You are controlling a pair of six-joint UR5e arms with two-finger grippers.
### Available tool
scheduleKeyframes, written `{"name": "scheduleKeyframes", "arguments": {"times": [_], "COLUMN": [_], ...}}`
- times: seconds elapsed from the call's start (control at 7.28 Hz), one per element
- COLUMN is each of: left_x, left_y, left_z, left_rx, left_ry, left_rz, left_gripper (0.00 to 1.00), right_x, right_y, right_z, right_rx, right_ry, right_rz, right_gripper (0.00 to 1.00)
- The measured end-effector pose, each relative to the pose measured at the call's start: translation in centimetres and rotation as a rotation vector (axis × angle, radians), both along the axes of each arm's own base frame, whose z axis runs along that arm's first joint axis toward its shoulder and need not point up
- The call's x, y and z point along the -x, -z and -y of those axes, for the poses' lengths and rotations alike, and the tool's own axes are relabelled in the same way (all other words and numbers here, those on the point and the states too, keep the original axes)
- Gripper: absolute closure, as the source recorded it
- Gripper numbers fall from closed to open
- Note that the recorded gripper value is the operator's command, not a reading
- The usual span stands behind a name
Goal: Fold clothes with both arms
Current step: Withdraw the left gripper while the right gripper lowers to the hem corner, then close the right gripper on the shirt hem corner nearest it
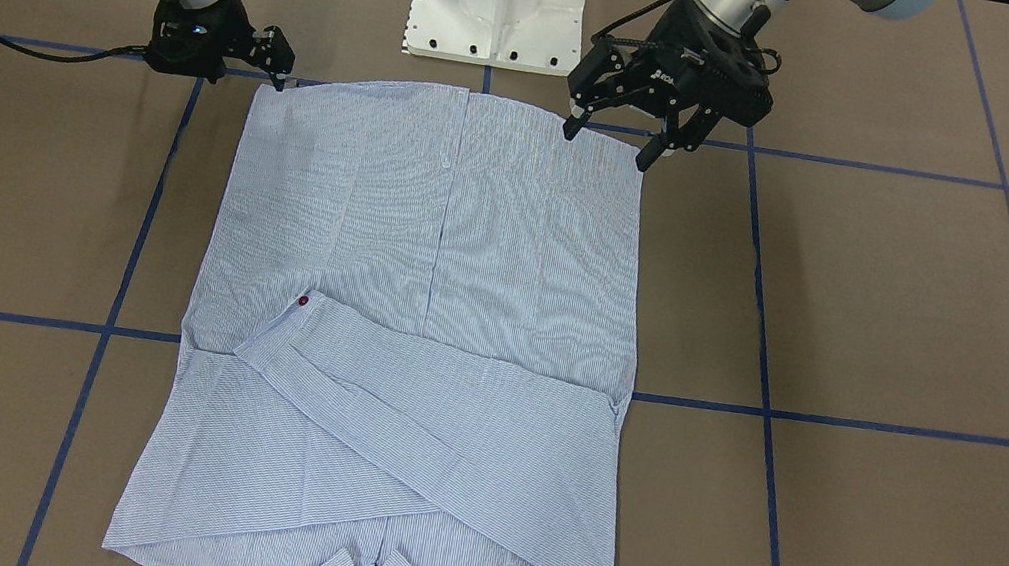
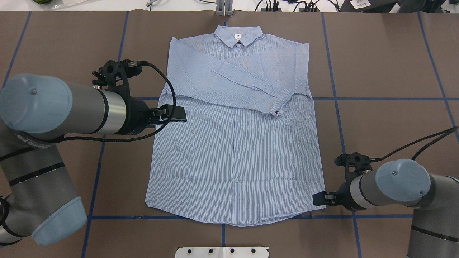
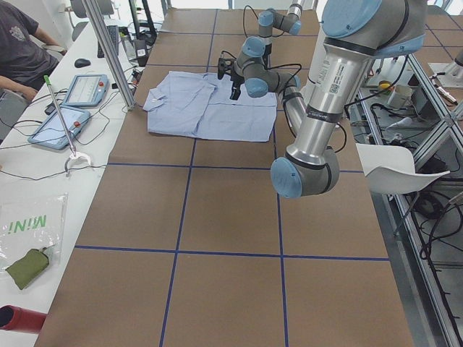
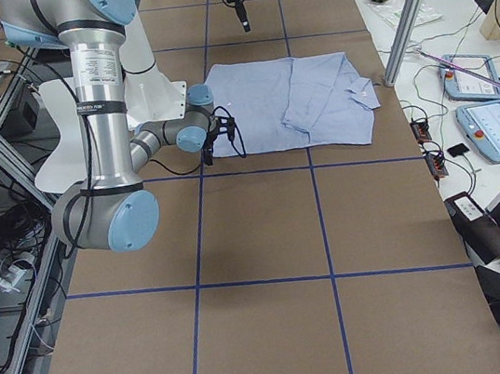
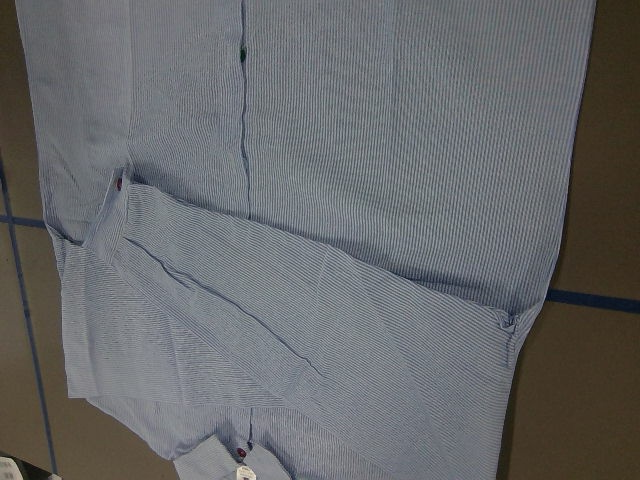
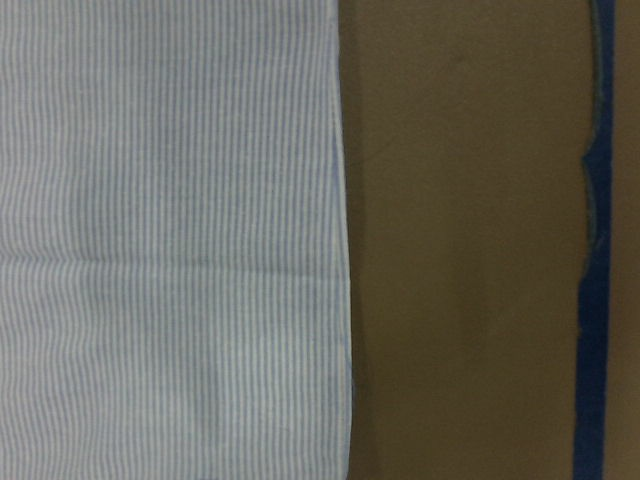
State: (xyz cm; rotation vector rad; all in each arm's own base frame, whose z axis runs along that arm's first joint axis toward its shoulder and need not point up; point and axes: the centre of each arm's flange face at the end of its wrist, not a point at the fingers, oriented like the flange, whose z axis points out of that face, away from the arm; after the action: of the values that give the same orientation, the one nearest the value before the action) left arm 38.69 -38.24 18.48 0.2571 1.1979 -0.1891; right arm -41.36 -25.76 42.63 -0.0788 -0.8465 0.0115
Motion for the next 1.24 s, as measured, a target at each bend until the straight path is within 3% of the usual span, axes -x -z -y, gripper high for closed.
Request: {"name": "scheduleKeyframes", "arguments": {"times": [0.14, 0.69, 1.24], "left_x": [-0.1, -0.2, -0.3], "left_y": [-0.2, -0.6, -0.8], "left_z": [-0.1, -0.1, 0.0], "left_rx": [0.007, 0.012, 0.015], "left_ry": [0.001, 0.000, 0.001], "left_rz": [0.002, 0.007, 0.011], "left_gripper": [0.00, 0.00, 0.00], "right_x": [0.7, 1.8, 1.7], "right_y": [0.5, 0.0, 0.6], "right_z": [0.3, 2.0, 3.0], "right_rx": [0.006, 0.012, 0.005], "right_ry": [0.003, -0.015, -0.023], "right_rz": [-0.011, -0.043, -0.035], "right_gripper": [0.23, 0.28, 0.32]}}
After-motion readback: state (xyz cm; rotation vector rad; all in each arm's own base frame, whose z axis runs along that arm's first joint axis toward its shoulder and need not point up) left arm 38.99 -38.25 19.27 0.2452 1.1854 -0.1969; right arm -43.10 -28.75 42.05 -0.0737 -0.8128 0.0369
